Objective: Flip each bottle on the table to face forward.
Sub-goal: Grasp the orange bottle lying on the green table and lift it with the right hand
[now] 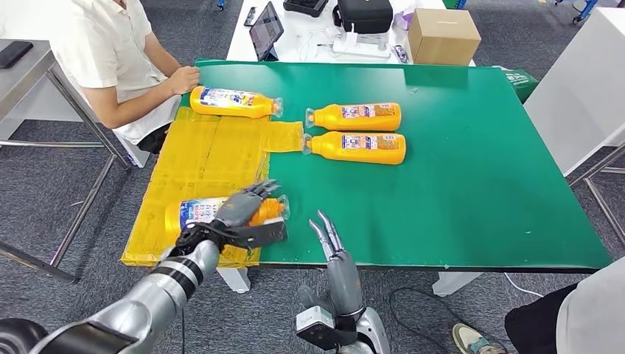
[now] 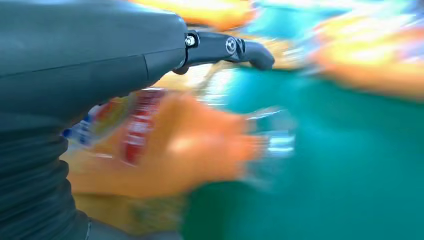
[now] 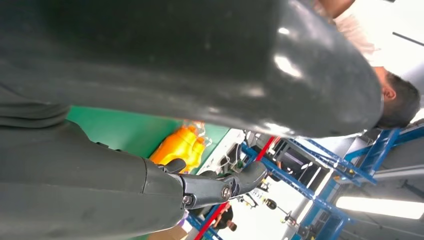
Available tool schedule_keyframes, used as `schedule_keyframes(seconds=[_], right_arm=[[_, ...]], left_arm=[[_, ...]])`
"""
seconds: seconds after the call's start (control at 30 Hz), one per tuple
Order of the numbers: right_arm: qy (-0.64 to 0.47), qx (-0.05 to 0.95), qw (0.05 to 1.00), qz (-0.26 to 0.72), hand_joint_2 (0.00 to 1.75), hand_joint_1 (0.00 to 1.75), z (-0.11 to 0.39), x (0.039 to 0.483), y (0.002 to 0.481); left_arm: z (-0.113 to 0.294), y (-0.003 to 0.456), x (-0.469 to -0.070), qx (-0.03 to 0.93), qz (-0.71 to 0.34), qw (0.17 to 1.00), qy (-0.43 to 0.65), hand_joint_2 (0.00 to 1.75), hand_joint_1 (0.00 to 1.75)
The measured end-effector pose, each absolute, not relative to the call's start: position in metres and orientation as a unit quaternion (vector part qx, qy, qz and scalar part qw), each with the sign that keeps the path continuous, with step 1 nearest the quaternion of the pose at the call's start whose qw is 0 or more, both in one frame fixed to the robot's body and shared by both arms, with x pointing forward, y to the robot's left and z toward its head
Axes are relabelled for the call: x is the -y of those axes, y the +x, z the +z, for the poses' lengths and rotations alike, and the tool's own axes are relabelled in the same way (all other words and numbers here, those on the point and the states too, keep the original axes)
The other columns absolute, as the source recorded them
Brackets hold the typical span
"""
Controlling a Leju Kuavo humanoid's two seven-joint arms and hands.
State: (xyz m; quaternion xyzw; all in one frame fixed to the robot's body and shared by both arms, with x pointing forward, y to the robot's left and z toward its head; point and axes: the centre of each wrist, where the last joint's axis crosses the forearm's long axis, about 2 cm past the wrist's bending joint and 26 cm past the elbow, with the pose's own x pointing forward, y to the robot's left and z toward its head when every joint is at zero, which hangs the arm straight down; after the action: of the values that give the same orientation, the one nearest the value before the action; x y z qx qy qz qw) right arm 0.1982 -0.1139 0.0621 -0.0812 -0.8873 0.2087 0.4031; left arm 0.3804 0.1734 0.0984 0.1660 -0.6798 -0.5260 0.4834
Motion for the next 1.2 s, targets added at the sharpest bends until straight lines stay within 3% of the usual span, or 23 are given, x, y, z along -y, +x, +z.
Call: schedule_keyframes(seconds=[0.7, 0.87, 1.0, 1.2], right_arm=[[-0.080, 0.888, 0.395, 0.223, 0.00, 0.00, 0.061, 0.113, 0.196], [-0.094, 0.889, 0.368, 0.254, 0.00, 0.00, 0.061, 0.116, 0.197], [-0.127, 0.886, 0.342, 0.286, 1.75, 0.00, 0.059, 0.124, 0.199], [-0.241, 0.864, 0.327, 0.299, 1.75, 0.00, 0.062, 0.167, 0.214]], left_arm=[[0.125, 0.343, -0.131, 0.794, -0.466, 0.369, 0.131, 1.75, 0.00], [0.127, 0.331, -0.126, 0.818, -0.412, 0.394, 0.072, 1.75, 0.00], [0.126, 0.317, -0.121, 0.828, -0.325, 0.457, -0.023, 1.75, 0.00], [0.118, 0.282, -0.113, 0.794, -0.114, 0.571, -0.176, 1.75, 0.00]])
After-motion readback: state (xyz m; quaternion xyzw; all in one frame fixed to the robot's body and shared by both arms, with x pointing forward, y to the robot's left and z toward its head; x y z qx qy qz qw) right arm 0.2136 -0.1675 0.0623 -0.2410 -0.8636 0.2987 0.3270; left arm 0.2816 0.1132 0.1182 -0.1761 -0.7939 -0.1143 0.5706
